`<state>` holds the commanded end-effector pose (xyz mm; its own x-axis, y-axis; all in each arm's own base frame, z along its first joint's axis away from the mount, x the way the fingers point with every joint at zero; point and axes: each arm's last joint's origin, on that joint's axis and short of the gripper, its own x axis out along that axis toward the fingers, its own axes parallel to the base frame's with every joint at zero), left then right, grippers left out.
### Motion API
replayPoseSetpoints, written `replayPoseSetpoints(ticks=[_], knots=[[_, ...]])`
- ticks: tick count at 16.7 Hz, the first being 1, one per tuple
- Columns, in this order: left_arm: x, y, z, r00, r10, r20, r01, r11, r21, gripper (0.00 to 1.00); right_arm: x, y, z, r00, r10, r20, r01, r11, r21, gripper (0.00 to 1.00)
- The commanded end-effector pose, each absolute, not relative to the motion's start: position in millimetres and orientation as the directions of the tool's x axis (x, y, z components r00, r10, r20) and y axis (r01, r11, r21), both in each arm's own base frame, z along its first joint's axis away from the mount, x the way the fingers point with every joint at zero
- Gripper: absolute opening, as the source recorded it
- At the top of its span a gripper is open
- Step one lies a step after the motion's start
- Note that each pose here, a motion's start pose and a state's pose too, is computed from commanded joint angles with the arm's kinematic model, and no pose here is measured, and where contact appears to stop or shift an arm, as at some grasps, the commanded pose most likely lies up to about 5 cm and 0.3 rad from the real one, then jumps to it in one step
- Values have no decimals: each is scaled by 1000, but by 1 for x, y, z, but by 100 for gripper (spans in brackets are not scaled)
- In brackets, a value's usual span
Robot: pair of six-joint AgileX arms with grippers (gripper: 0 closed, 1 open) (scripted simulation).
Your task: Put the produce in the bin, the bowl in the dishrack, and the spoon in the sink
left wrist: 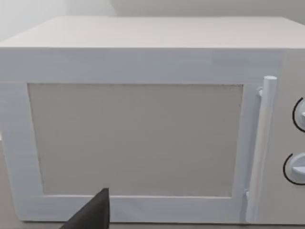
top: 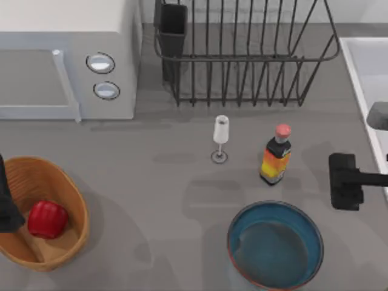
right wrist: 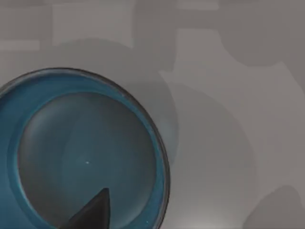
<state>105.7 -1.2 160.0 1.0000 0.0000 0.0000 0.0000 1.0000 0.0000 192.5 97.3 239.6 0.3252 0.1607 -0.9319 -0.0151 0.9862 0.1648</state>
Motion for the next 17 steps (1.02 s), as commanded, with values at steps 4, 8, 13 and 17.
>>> replayPoseSetpoints(ticks=[4, 8, 13, 17], knots=[[106, -1, 160, 1000, 0, 0, 0, 1000, 0, 100, 212, 132, 236, 127, 77, -989, 7, 997, 79, 100], [106, -1, 160, 1000, 0, 0, 0, 1000, 0, 100, 222, 154, 230, 18, 11, -1000, 10, 1000, 12, 100], [106, -1, 160, 1000, 0, 0, 0, 1000, 0, 100, 223, 158, 229, 0, 0, -1000, 10, 1000, 0, 100], [106, -1, 160, 1000, 0, 0, 0, 1000, 0, 100, 224, 157, 224, -2, -1, -1000, 12, 1000, -1, 100]])
